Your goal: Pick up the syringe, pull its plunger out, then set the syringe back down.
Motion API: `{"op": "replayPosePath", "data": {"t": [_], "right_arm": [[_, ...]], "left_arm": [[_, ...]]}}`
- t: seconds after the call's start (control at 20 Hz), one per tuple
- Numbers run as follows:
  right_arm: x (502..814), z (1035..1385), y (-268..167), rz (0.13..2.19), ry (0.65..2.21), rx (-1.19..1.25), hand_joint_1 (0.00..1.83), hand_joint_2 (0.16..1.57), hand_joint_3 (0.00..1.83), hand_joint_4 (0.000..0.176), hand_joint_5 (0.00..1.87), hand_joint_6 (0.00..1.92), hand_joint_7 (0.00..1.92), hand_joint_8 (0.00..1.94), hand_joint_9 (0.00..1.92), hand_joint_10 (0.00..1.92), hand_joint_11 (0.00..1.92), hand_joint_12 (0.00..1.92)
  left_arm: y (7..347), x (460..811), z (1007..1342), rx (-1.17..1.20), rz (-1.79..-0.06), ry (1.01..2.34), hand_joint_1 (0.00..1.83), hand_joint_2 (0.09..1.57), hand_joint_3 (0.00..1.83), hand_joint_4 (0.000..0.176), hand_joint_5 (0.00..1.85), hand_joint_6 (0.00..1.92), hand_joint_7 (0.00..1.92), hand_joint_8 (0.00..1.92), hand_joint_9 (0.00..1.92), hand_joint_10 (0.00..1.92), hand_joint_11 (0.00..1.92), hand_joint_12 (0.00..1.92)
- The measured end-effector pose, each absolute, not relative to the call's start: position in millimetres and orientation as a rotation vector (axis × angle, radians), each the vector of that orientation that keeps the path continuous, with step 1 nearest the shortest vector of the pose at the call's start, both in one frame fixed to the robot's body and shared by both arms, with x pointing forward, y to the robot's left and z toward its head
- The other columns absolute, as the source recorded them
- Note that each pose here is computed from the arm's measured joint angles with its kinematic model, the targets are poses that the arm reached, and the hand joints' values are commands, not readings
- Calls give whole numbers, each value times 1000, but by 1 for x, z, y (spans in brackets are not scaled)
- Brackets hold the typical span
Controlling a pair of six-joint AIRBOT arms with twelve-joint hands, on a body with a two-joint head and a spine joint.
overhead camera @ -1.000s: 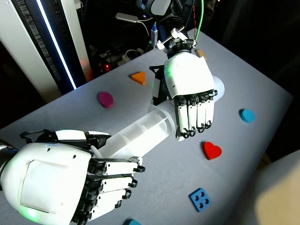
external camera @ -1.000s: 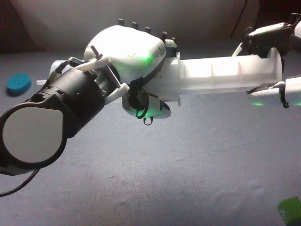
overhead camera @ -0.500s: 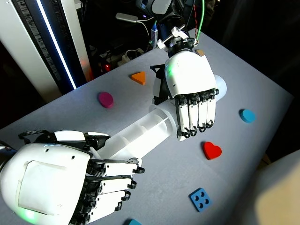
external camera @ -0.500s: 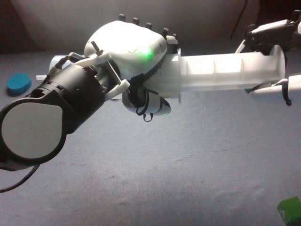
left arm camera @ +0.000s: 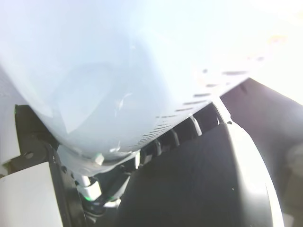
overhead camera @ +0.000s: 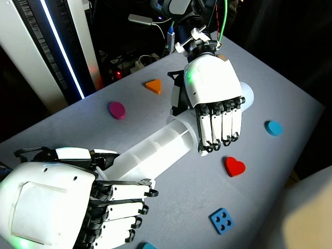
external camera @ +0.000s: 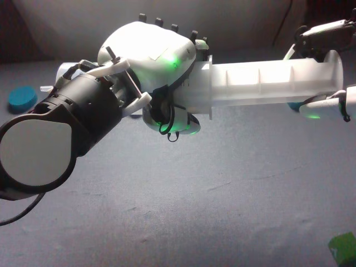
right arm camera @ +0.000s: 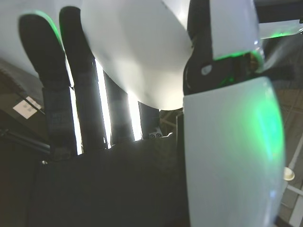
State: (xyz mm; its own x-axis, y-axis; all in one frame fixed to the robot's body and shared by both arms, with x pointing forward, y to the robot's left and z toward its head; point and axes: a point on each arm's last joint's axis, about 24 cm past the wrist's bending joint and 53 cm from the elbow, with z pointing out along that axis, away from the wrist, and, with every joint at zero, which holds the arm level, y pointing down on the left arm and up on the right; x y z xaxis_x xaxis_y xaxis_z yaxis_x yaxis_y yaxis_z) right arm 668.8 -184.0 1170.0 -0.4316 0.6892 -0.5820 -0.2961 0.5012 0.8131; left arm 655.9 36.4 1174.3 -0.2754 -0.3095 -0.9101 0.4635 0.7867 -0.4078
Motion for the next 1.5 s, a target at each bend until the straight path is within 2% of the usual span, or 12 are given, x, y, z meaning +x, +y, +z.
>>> {"op": "replayPosePath", "data": {"t": [0.05,0.1,0.15,0.25,0.55,0.8,0.85,0.95,1.3,1.35,1.4,1.5], "right_arm": [[669,1170,-185,1142,1679,333,1114,1208,1,0,783,1270,795,299,758,442,564,1163],[669,1169,-185,1136,1681,328,1110,1147,0,0,648,674,797,170,757,363,526,1121],[669,1169,-186,1130,1683,327,1094,1129,0,0,658,330,791,84,766,289,502,1094],[669,1168,-187,1123,1686,324,1046,1123,0,0,629,52,725,7,716,139,364,1080],[671,1164,-190,1092,1703,314,830,1085,0,0,278,0,240,0,266,0,5,957],[670,1161,-188,1082,1716,310,644,972,0,0,159,1,169,2,148,4,0,607],[668,1159,-187,1078,1725,307,551,959,0,0,115,0,123,1,95,1,0,488],[663,1156,-184,1072,1749,295,420,937,0,0,34,0,10,0,16,0,0,279],[641,1175,-186,1120,1752,257,238,889,0,0,0,0,0,0,0,0,0,112],[639,1175,-187,1116,1756,253,215,893,1,0,0,0,0,0,0,0,0,93],[637,1176,-188,1115,1760,257,194,893,1,0,0,0,0,0,0,0,0,85],[631,1185,-190,1134,1751,274,194,891,0,0,0,0,0,0,0,0,0,58]], "left_arm": [[36,656,1174,125,-745,1694,1491,1157,2,0,724,1058,909,1110,840,1327,741,1648],[36,656,1174,127,-744,1693,1487,1179,2,0,701,1084,868,1169,784,1393,687,1700],[36,656,1174,129,-743,1693,1486,1183,1,0,709,1089,861,1181,773,1408,666,1708],[36,656,1175,133,-739,1691,1493,1171,0,0,701,1088,887,1143,858,1359,665,1670],[38,656,1175,137,-735,1690,1489,1176,0,0,697,1106,907,1146,801,1365,662,1700],[38,655,1174,139,-733,1693,1487,1171,1,0,748,1061,897,1129,781,1380,674,1697],[39,655,1172,140,-730,1695,1385,1183,0,0,741,1110,909,1151,764,1473,681,1463],[39,653,1167,140,-732,1707,1359,1191,1,0,728,1133,900,1174,750,1513,687,1378],[29,635,1136,218,-725,1773,1356,1195,0,0,725,1137,899,1177,737,1534,680,1373],[28,634,1134,217,-728,1779,1459,1182,0,0,731,1089,888,1152,741,1449,681,1630],[29,633,1133,217,-726,1779,1479,1180,0,0,728,1080,883,1148,738,1431,691,1685],[30,634,1126,199,-715,1778,1361,1196,0,0,723,1139,892,1175,740,1532,693,1414]]}}
